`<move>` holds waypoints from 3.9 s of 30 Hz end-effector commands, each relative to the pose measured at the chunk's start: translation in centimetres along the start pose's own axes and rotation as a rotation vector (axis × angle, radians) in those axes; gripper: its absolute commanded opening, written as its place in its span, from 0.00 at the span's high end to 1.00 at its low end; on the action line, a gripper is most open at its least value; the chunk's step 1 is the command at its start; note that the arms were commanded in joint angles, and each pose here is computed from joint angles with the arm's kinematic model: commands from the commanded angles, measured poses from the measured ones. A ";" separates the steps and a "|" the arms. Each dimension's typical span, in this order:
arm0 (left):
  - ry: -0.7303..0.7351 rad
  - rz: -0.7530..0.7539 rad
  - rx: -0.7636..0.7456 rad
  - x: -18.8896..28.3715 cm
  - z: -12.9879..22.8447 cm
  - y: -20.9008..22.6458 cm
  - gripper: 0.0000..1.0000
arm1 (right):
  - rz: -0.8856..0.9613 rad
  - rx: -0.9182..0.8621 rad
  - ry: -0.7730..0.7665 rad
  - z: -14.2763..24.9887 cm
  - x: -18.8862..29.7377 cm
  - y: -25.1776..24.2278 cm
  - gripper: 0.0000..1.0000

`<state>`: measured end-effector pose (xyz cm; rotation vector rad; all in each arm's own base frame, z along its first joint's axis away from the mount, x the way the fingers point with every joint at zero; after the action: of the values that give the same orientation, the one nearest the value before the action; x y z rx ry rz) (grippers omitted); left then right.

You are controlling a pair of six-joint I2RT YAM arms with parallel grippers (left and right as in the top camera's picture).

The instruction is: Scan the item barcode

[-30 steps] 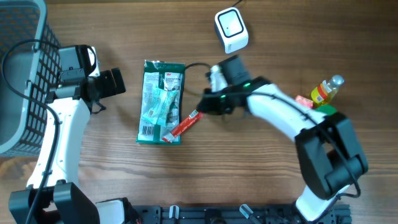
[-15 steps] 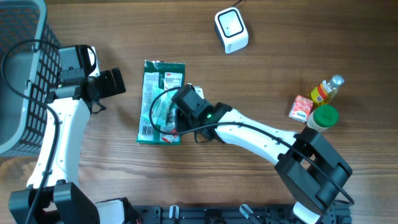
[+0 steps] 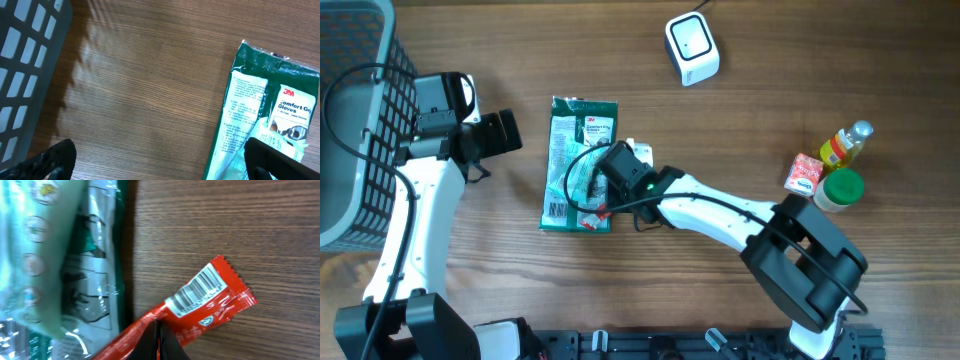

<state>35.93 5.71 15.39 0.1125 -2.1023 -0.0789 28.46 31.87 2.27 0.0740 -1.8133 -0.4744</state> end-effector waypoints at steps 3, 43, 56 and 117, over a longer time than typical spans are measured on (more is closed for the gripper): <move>-0.001 -0.012 -0.011 0.0 -0.1 0.3 0.00 | 0.161 -0.010 -0.123 -1.9 -1.0 -3.3 0.96; -0.001 -0.012 -0.011 0.0 -0.1 0.3 0.00 | -0.087 0.121 0.280 -2.1 4.5 -2.2 0.78; -0.001 -0.012 -0.011 0.0 -0.1 0.3 0.00 | -0.061 0.096 0.303 -1.3 4.4 -2.8 0.85; -0.001 -0.012 -0.011 0.0 -0.1 0.3 0.00 | 0.116 -0.039 0.294 -1.2 3.2 -8.4 0.84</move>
<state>35.93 5.71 15.39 0.1125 -2.1023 -0.0789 26.93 23.15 2.16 0.0210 -1.4958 -0.3765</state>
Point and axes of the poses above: each gripper's point midway between its finger pads, its own x axis back along the fingers, its own y axis along the line the jaws close on, z = x × y, the point moved 2 cm from there along x, back along the fingers, and after that the axes turned 14 degrees about -x, right-handed, at the moved point
